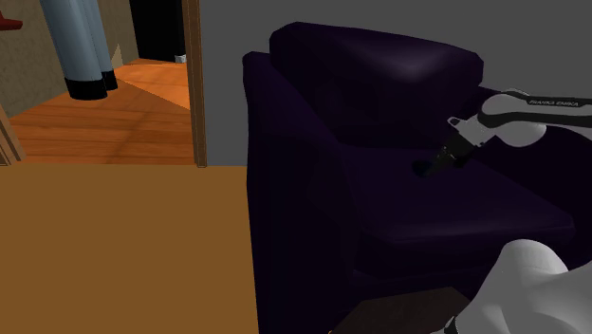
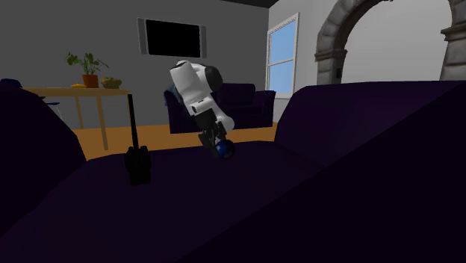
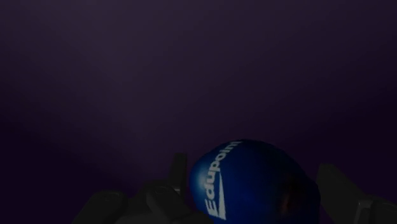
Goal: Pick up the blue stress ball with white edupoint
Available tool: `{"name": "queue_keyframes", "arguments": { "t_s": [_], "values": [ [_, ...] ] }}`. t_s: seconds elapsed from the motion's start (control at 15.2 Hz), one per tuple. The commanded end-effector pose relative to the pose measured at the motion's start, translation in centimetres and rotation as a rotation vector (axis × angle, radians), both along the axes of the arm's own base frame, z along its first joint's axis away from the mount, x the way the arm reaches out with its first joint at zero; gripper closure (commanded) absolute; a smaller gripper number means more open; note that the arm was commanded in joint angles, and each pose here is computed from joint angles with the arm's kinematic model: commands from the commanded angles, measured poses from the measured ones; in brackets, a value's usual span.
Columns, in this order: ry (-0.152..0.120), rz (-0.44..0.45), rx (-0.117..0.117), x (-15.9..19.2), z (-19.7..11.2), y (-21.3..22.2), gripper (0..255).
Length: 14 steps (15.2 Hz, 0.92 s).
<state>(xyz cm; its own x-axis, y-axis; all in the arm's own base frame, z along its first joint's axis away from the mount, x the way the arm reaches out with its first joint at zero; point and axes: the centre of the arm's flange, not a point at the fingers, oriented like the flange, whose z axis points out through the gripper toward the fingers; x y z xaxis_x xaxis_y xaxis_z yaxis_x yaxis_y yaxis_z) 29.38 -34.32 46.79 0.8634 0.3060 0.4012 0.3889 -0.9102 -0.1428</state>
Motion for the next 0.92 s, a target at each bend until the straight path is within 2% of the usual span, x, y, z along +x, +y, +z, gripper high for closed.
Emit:
{"name": "queue_keyframes", "arguments": {
  "t_s": [0.0,0.73,0.86],
  "values": [
    [0.006,0.003,0.004,-0.1,1.0,0.1,255],
    [0.006,0.003,0.004,-0.1,6.9,0.1,255],
    [0.006,0.003,0.004,-0.1,6.9,0.1,255]
  ]
}}
